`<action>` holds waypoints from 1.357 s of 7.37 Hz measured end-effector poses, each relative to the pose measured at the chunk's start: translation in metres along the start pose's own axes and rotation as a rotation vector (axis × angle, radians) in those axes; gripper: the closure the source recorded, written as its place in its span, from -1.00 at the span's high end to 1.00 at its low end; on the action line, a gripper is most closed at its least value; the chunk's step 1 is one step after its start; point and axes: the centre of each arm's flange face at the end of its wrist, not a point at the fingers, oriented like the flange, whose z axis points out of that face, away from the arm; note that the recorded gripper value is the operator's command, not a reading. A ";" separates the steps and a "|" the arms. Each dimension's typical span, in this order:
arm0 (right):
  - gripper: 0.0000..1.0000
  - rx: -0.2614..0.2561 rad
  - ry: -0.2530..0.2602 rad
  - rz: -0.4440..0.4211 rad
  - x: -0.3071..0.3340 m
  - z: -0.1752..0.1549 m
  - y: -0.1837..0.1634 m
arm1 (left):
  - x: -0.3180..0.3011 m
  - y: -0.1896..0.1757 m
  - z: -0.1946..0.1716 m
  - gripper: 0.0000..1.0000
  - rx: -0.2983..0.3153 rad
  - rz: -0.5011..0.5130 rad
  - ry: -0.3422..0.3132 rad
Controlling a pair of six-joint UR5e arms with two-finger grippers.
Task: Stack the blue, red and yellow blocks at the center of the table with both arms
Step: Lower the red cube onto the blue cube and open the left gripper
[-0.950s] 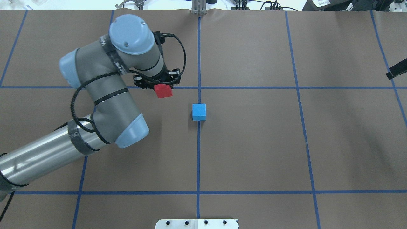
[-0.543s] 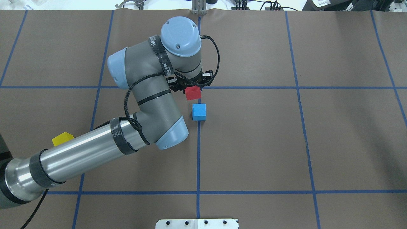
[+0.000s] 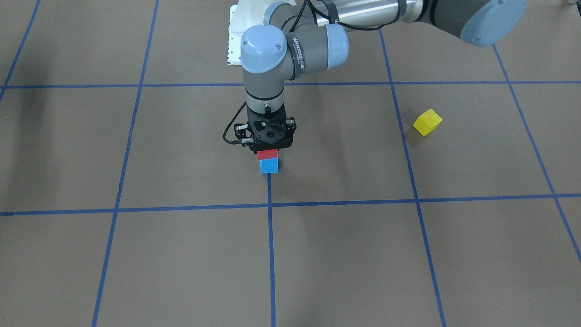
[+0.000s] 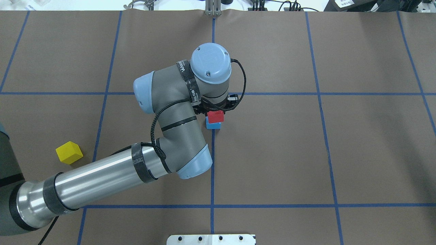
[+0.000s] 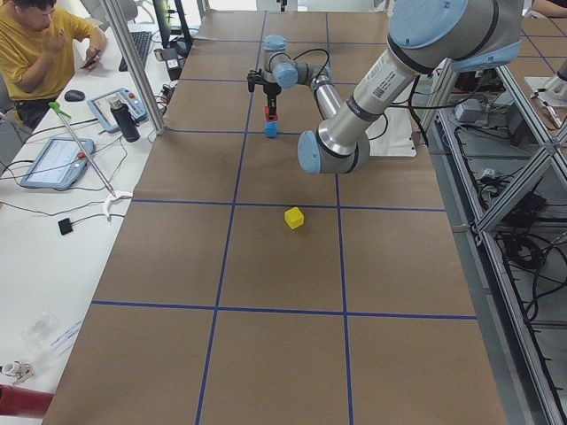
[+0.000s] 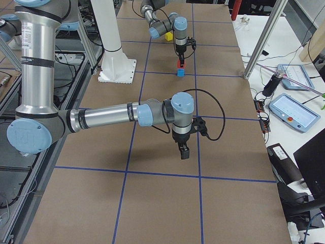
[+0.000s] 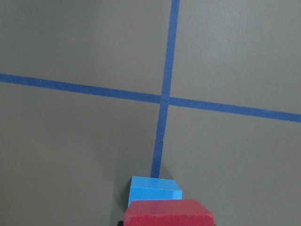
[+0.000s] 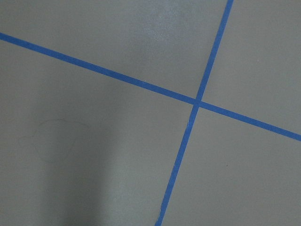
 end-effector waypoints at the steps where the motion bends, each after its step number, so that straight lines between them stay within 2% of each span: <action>1: 0.98 0.001 0.000 -0.001 0.000 0.000 0.000 | -0.001 0.000 0.002 -1.00 0.001 0.007 -0.003; 6: 0.98 0.004 0.001 -0.005 -0.001 -0.001 -0.002 | -0.006 -0.002 0.007 -1.00 0.017 0.053 -0.003; 8: 0.98 0.004 0.000 -0.006 -0.001 -0.001 -0.002 | -0.007 -0.002 0.010 -0.72 0.019 0.062 0.004; 10: 0.98 0.004 0.000 -0.006 -0.001 -0.001 -0.002 | -0.007 0.000 0.010 -0.56 0.018 0.064 0.007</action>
